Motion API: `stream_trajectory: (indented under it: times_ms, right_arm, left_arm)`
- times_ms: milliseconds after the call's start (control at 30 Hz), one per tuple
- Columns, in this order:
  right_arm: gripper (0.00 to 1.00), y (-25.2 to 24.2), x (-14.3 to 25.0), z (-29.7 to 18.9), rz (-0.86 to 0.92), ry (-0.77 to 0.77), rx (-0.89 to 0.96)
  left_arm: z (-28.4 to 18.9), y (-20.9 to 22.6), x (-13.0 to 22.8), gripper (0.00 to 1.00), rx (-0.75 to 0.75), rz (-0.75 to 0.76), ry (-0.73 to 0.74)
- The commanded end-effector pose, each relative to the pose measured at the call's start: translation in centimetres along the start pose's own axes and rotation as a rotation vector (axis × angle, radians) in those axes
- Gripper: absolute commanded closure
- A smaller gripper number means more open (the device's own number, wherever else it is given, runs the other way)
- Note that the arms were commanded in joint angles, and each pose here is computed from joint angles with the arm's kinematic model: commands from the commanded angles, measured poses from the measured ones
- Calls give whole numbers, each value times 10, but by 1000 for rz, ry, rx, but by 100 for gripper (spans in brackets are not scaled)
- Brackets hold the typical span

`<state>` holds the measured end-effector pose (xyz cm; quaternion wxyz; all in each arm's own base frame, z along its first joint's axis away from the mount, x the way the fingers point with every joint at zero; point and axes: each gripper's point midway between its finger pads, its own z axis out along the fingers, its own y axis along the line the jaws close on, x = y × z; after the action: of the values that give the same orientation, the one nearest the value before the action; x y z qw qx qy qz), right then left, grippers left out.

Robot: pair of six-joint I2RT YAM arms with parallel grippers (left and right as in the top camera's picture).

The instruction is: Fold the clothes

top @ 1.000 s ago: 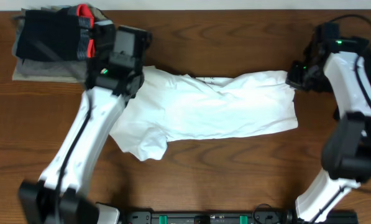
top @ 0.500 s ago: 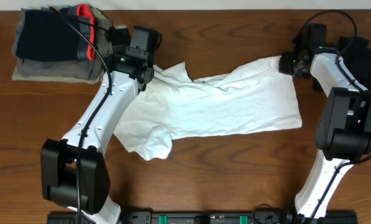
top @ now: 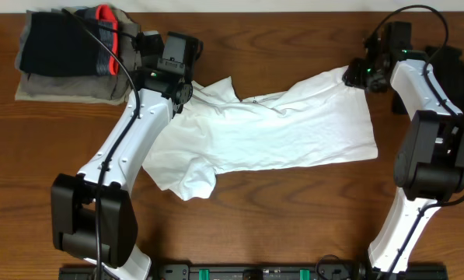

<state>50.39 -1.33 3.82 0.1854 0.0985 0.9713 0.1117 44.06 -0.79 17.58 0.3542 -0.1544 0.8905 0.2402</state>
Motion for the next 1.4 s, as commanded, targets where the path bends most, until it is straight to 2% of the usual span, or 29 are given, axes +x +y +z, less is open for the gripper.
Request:
stream_trajectory:
  times_ms: [0,100,267,567,1033,1367]
  right_arm:
    - [67,15,17,5,-9,66,33]
    - [75,0,34,4,17,119,158]
    - [75,-22,41,-2,85,136,267]
    - [74,-34,23,0,126,60,256]
    - [76,-37,27,31,136,50,252]
    - [73,-34,6,33,128,-37,231]
  left_arm:
    - [1,3,-3,94,-9,-24,-5]
    - [1,3,-3,94,-9,-24,-5]
    - [2,4,-3,94,-11,-27,-4]
    - [2,4,-3,94,-11,-27,-4]
    - [2,4,-3,94,-12,-27,-4]
    - [2,5,-3,94,-12,-27,-4]
